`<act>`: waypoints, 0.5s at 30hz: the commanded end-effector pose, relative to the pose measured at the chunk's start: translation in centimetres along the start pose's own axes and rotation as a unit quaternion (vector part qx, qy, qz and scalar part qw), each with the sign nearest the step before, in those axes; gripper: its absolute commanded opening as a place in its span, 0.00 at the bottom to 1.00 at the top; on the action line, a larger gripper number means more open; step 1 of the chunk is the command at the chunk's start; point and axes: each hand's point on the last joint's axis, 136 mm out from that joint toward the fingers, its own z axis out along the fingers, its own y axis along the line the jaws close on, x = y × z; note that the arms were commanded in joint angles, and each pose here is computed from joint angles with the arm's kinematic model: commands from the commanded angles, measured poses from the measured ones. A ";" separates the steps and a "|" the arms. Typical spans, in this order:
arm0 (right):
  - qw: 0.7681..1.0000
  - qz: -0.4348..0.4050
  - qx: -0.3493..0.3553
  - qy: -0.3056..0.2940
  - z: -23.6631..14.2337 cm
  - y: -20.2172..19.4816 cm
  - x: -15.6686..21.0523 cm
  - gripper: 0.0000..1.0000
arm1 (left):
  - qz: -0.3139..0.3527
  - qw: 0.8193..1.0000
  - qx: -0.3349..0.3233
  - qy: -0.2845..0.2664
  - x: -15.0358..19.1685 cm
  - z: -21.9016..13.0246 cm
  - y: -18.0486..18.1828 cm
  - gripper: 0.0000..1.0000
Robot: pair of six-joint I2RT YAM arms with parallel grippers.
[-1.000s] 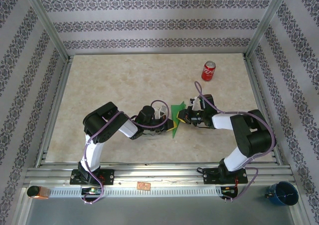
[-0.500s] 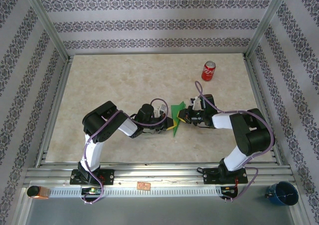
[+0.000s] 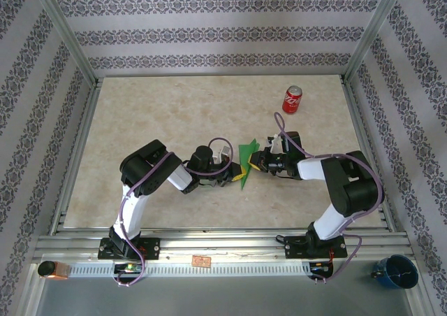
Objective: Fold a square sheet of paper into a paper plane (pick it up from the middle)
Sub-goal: Fold the wing for the fifth time at the center of the table.
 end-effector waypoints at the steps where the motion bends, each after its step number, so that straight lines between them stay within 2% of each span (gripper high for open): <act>1: 1.000 -0.012 -0.019 -0.001 0.3 1.0 -0.9 0.13 | -0.002 1.000 0.001 0.004 -0.2 -0.1 -0.1 0.00; 15: 1.000 -0.005 -0.023 0.000 1.2 0.6 -2.4 0.13 | -0.013 1.000 -0.020 0.007 -0.2 0.0 0.6 0.00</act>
